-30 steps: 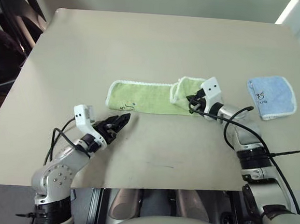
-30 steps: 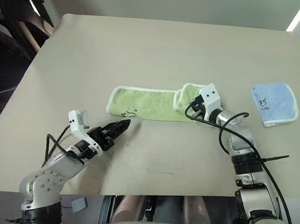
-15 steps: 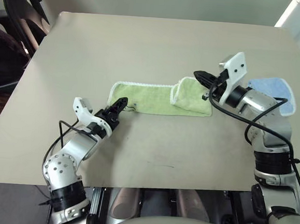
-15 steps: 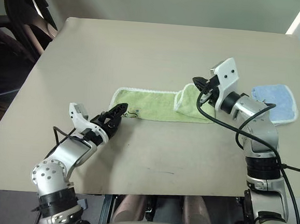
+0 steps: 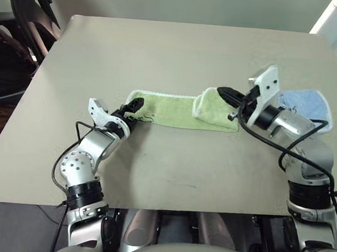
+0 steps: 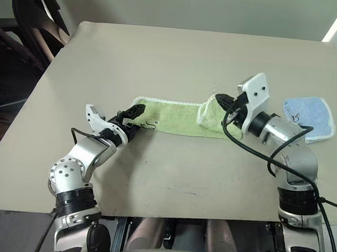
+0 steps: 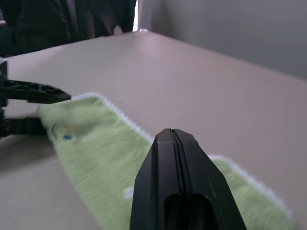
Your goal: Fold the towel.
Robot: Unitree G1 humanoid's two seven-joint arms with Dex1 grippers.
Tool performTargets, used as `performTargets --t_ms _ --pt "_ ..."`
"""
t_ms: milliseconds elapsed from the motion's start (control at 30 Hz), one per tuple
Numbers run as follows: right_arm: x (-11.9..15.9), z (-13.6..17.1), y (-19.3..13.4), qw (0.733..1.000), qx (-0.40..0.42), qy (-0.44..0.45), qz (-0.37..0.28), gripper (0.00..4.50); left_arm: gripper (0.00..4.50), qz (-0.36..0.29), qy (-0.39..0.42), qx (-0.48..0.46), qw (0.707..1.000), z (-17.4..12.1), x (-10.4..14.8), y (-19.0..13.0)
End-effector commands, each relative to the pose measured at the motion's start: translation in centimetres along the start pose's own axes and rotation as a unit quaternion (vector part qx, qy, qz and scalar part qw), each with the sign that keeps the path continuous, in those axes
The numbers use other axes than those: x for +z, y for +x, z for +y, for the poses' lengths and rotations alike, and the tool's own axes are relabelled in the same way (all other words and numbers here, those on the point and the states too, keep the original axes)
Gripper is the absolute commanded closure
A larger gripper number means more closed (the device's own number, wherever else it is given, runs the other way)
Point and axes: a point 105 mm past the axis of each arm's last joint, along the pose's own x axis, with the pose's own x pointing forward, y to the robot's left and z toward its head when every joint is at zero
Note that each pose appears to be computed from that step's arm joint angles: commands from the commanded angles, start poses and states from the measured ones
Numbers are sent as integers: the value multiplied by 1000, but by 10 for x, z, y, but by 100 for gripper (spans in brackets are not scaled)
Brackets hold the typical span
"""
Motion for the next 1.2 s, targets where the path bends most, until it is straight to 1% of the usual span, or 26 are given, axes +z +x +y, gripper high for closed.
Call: performTargets --t_ms 33,200,233,267,300,400,500,567,633,700,733,767,800,833,900,933,1000,1033,1100,1200 --pt "4 8 -12 1000 14 0 -2 450 165 -12 -2 17 1000 9 4 0" --pt "-4 9 -18 1000 11 6 13 450 357 -27 -4 7 1000 7 9 -3" --pt "-4 9 -19 1000 10 7 13 450 395 -36 -7 3 999 6 14 -4" --pt "-4 9 -19 1000 9 8 14 450 426 -46 -7 -1 999 5 18 -6" --pt "-4 8 -20 1000 8 8 14 450 445 -57 -9 -6 998 4 23 -7" --pt "-6 7 -21 1000 6 9 17 450 445 -85 1 -16 996 1 40 -13" --pt "-8 4 -25 1000 -1 9 23 450 445 -124 18 -39 991 -8 66 -24" --pt "-12 -2 -29 999 -11 10 30 450 445 -146 50 -67 986 -23 84 -32" --pt "-14 -6 -32 999 -19 11 35 450 445 -151 81 -89 981 -36 92 -37" --pt "-18 -13 -36 998 -35 11 42 450 445 -138 124 -114 976 -52 90 -36" --pt "-19 -17 -38 998 -45 11 45 450 445 -128 150 -129 972 -62 85 -35" --pt "-21 -23 -39 997 -57 13 48 450 445 -103 190 -153 964 -78 73 -30" --pt "-23 -28 -41 996 -68 15 50 450 445 -71 236 -179 952 -94 54 -24" --pt "-24 -31 -41 996 -75 16 51 450 445 -49 265 -195 943 -103 42 -21" --pt "-24 -33 -41 995 -79 16 52 450 445 -34 289 -208 934 -109 32 -19" --pt "-25 -34 -41 995 -84 17 52 450 445 -2 331 -230 915 -118 11 -15" --pt "-27 -37 -40 994 -94 19 51 450 445 77 429 -273 857 -127 -42 -8" --pt "-27 -37 -40 994 -98 20 49 450 445 111 476 -283 825 -124 -65 -3" --pt "-26 -36 -40 993 -102 20 46 450 445 145 525 -290 787 -115 -89 2" --pt "-26 -35 -42 993 -107 21 44 450 445 174 564 -306 747 -108 -109 4"
